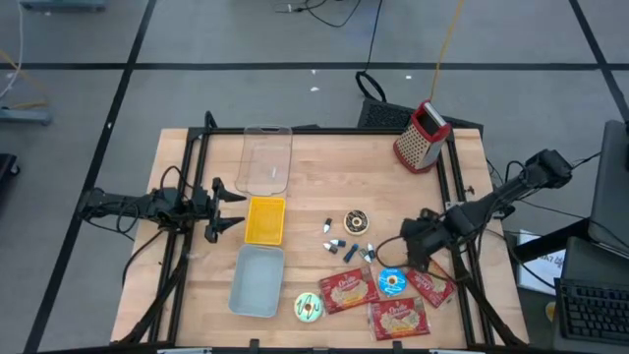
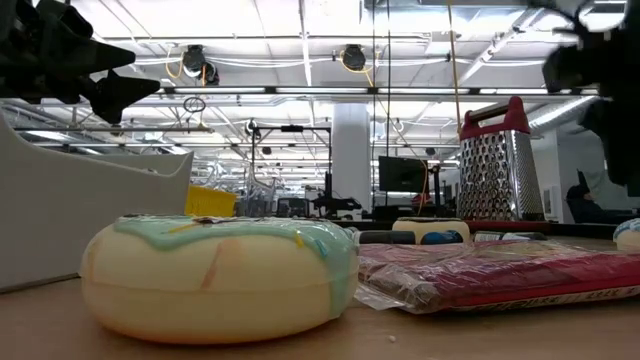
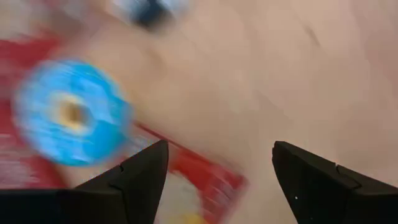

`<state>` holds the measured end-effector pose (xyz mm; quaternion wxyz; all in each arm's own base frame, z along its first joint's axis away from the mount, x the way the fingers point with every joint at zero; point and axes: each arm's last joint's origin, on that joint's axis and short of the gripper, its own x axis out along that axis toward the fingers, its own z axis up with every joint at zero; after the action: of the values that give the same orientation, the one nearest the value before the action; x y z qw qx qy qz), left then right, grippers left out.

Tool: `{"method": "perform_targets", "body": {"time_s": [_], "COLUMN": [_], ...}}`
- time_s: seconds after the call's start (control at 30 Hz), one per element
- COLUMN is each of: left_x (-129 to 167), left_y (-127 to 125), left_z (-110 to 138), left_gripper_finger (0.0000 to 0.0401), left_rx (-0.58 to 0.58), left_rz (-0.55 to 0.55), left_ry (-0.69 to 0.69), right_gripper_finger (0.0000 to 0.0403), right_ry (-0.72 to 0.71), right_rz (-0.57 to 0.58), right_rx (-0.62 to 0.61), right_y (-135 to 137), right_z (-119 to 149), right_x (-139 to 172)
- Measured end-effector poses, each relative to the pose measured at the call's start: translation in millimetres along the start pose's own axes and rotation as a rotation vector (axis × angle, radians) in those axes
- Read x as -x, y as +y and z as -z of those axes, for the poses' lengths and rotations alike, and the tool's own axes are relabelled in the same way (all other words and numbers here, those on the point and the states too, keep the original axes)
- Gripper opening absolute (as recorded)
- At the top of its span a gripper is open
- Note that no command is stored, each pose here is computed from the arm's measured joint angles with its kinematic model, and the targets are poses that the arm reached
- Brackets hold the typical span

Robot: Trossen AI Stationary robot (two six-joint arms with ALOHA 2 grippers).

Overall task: Pick & Place Food Item
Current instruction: Put the top right red popcorn bag into the white bin

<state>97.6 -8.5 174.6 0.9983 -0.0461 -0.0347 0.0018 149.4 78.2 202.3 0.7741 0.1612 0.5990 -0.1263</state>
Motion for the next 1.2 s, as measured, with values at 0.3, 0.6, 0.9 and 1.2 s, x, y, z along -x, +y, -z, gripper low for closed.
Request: {"method": "perform_targets", "body": {"time_s": [0.3, 0.6, 0.9, 1.2], "left_x": [0, 0, 0, 0], "left_y": [0, 0, 0, 0], "left_z": [0, 0, 0, 0], "left_gripper_finger": [0.0296, 0.0296, 0.0296, 0.0296], "left_rx": [0.0, 0.0, 0.0, 0.0], "left_rz": [0.0, 0.001, 0.0, 0.0], "left_ry": [0.0, 0.0, 0.0, 0.0], "right_gripper_finger": [0.0274, 0.0273, 0.0245, 0.017], "right_ry": [0.12, 0.097, 0.103, 0.102], "right_rz": [0.025, -0.041, -0.038, -0.035], "right_rx": [-0.076, -0.082, -0.088, -0.092], "right_y": [-16, -19, -21, -21], "right_z": [20, 26, 28, 28], "right_x": [-29, -48, -51, -51]}}
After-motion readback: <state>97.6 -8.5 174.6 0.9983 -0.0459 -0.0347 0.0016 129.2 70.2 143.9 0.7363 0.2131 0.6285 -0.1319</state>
